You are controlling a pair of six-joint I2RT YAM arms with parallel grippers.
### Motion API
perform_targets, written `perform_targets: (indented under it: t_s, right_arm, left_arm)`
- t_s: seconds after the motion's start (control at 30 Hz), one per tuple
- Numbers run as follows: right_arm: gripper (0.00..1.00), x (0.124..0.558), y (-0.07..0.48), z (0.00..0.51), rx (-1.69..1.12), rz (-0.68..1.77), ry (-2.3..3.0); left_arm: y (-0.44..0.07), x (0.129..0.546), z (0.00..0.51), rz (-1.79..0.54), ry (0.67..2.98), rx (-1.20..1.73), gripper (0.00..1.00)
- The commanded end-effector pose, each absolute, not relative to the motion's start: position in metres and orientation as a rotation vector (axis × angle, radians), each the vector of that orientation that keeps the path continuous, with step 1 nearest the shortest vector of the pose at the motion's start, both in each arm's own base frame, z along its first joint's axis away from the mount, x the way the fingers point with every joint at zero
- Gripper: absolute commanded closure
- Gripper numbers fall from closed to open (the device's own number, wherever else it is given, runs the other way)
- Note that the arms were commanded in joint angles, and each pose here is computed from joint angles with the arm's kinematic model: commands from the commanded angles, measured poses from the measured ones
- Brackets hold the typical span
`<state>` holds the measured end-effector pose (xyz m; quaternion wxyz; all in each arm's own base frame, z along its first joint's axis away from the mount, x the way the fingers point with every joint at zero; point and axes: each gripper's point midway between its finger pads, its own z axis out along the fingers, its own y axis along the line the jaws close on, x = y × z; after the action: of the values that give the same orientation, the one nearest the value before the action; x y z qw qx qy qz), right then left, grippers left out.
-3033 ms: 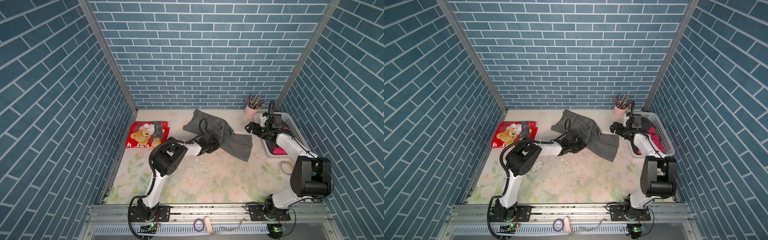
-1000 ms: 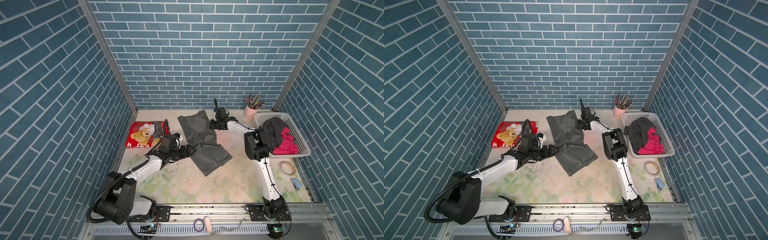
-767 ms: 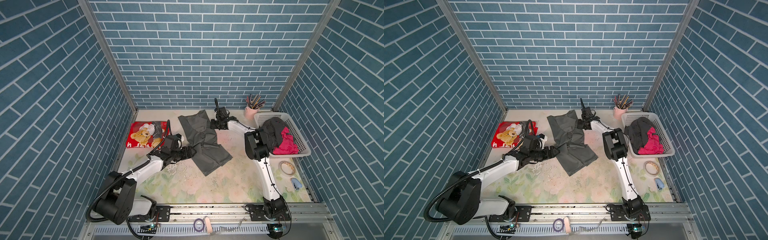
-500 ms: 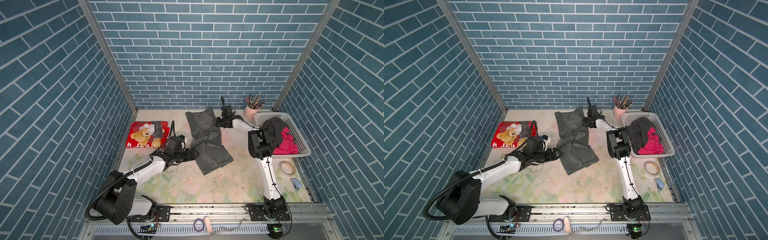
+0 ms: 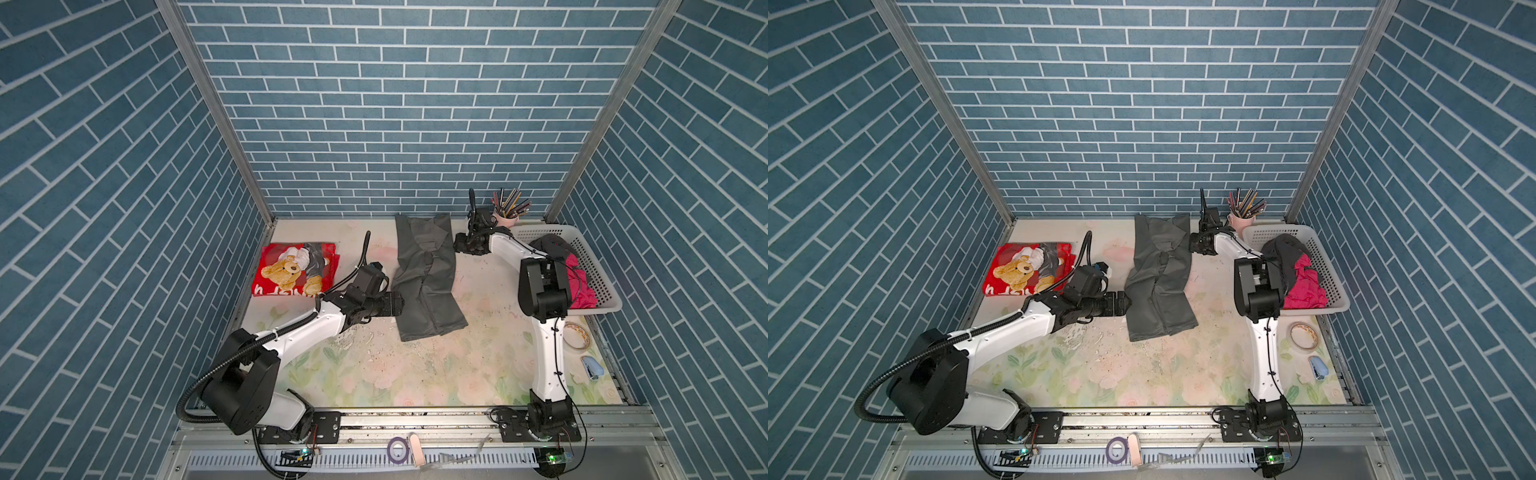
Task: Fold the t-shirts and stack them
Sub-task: 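Grasp the shirt's near end corners with both grippers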
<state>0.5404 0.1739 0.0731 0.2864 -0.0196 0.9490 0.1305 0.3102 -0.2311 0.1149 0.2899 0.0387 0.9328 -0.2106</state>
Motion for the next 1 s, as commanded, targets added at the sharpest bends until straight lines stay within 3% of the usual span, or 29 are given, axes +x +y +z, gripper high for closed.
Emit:
perform_targets:
  t_s: [0.0, 0.07, 0.17, 0.3, 0.5, 0.73, 0.97]
  right_arm:
    - [0.26, 0.508, 0.176, 0.136, -0.079, 0.424, 2.441]
    - [0.19, 0.478, 0.169, 0.136, -0.069, 0.438, 2.453]
    - [0.12, 0.427, 0.159, 0.123, -0.055, 0.469, 2.487]
    - [0.13, 0.358, 0.153, 0.087, -0.055, 0.515, 2.580]
    - [0.23, 0.297, 0.157, 0.042, -0.114, 0.549, 2.684]
    - [0.34, 0.285, 0.172, 0.029, -0.159, 0.605, 2.713]
    - [0.60, 0.273, 0.177, 0.020, -0.150, 0.611, 2.750]
  left_arm:
    - [-0.196, 0.322, 0.129, -0.247, 2.413, 0.088, 0.13]
    - [-0.185, 0.322, 0.129, -0.229, 2.406, -0.004, 0.13]
    - [-0.193, 0.316, 0.123, -0.489, 2.438, -0.012, 0.13]
    - [-0.204, 0.306, 0.122, -0.585, 2.421, 0.017, 0.13]
    - [-0.240, 0.276, 0.097, -0.831, 2.490, 0.079, 0.13]
    - [-0.248, 0.258, 0.081, -0.916, 2.523, 0.062, 0.13]
    - [-0.238, 0.248, 0.063, -0.818, 2.632, 0.060, 0.13]
